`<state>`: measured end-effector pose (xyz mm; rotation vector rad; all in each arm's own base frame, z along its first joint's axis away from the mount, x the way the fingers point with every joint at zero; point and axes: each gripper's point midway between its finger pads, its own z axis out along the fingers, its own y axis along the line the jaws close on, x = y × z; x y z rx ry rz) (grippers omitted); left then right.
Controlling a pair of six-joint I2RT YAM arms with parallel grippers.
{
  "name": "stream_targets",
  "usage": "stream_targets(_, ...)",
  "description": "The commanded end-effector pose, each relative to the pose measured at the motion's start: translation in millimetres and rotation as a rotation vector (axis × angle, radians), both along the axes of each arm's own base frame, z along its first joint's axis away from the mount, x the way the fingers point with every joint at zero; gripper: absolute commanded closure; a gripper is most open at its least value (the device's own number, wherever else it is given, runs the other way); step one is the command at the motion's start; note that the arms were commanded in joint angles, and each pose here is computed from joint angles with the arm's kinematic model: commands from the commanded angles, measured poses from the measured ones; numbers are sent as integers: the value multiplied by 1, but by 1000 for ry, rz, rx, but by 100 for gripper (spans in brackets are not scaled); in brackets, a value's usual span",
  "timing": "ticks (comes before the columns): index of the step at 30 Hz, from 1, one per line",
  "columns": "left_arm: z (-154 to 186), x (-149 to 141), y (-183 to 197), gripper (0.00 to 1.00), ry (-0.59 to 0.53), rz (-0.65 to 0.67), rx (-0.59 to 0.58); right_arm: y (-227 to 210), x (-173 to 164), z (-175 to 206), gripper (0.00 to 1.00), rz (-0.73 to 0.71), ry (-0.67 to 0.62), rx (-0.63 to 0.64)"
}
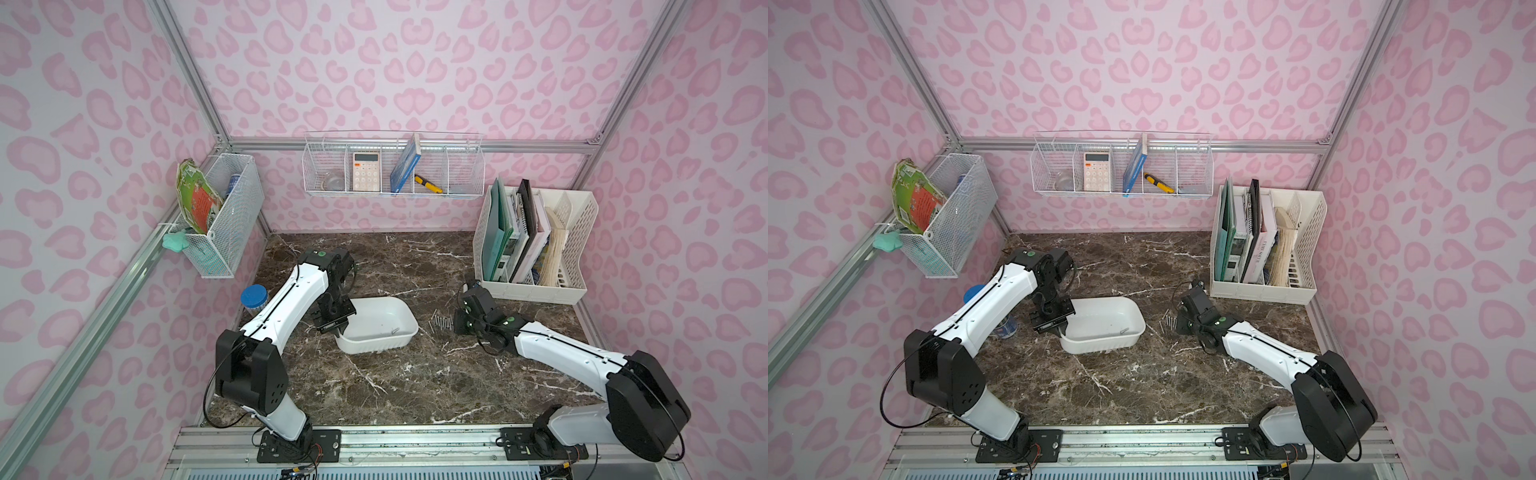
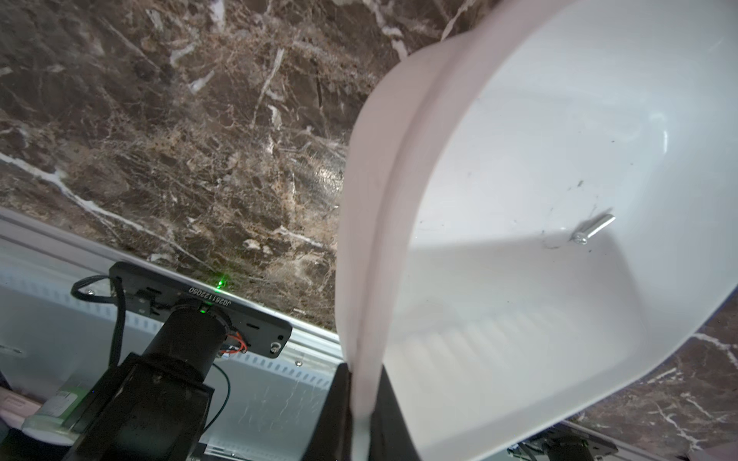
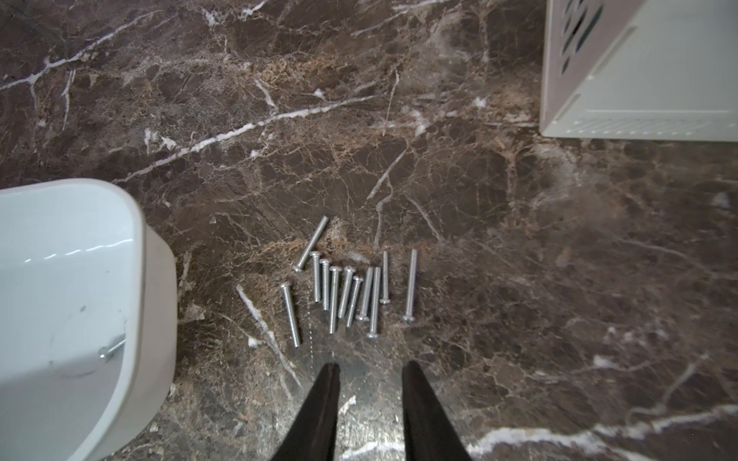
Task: Take out the screws from the storage box
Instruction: Pick up the storage box at the center of the board.
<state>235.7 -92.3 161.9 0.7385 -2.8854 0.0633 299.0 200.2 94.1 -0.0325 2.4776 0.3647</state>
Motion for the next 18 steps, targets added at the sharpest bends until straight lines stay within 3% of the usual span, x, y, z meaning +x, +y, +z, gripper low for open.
stream_targets(1,14,-28,-3,100,105,14,-46,7,1,2,69,14,7,29)
stream_targets(6,18,-37,-9,100,164,25,-83,9,2,3,70,20,6,36)
stream_targets(9,15,-35,7,100,164,-23,2,8,1,4,70,23,2,35)
stream_targets(11,12,-29,17,100,119,-62,56,7,0,5,70,25,-6,37)
stream_targets(18,-2,4,6,100,-128,-158,-24,0,-3,8,71,10,-33,50)
